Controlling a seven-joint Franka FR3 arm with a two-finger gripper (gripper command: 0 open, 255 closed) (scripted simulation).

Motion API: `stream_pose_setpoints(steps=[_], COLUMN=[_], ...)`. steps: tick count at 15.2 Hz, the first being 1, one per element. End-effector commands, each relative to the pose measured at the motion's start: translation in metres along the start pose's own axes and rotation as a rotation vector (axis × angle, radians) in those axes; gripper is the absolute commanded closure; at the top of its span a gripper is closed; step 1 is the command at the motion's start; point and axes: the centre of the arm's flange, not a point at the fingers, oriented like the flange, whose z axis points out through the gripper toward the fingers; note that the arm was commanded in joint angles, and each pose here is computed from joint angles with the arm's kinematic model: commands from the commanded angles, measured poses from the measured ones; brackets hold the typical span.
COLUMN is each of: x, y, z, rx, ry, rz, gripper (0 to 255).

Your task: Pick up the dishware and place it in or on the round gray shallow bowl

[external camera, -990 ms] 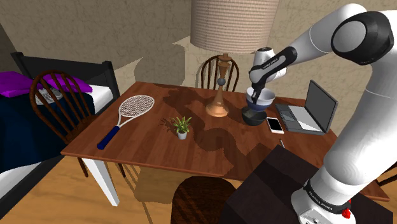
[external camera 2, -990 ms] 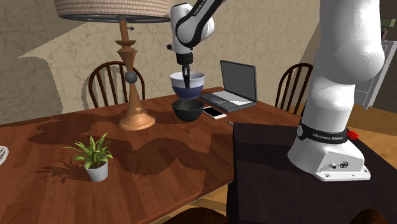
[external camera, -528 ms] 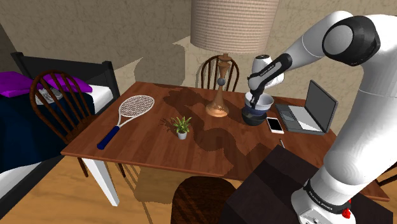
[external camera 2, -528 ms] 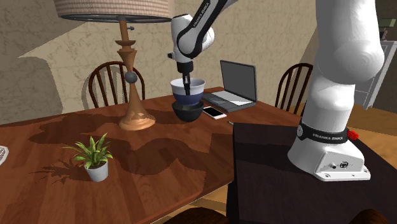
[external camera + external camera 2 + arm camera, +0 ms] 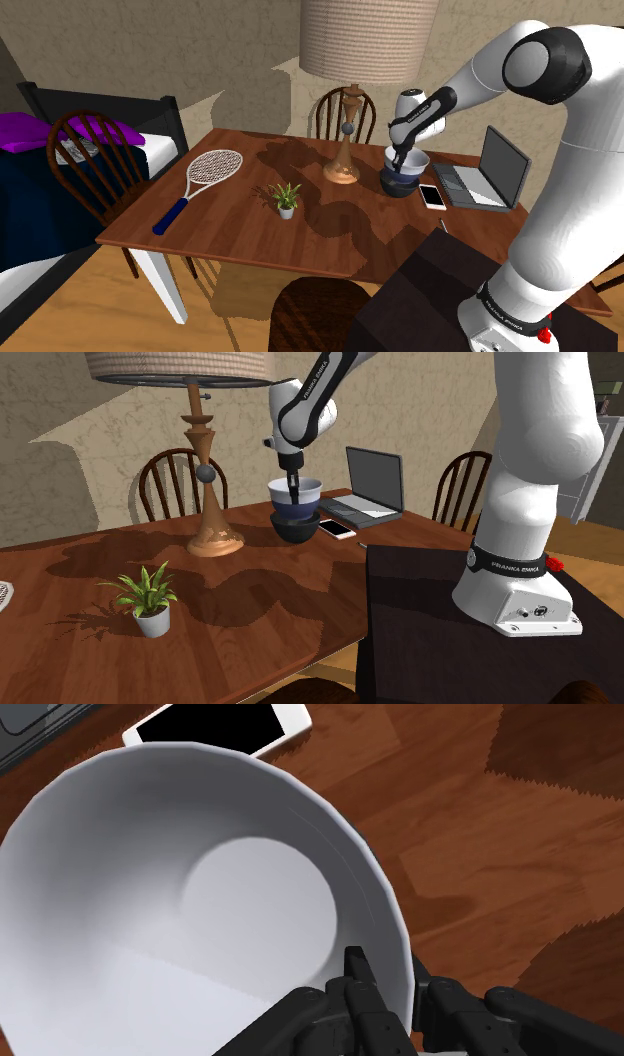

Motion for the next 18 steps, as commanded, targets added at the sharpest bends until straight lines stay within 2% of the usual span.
stream_pose_setpoints(steps=[1,6,10,18], x=[0.000,0.000,0.000,0.000], y=[0.000,0.000,0.000,0.000], z=[0.000,-0.001,-0.051,-0.050], rx=[-0.001,-0.001,-0.001,-0.001], ry=[0.001,0.001,0.001,0.001], rz=[0.000,0.000,0.000,0.000], gripper=[0,0,0,0])
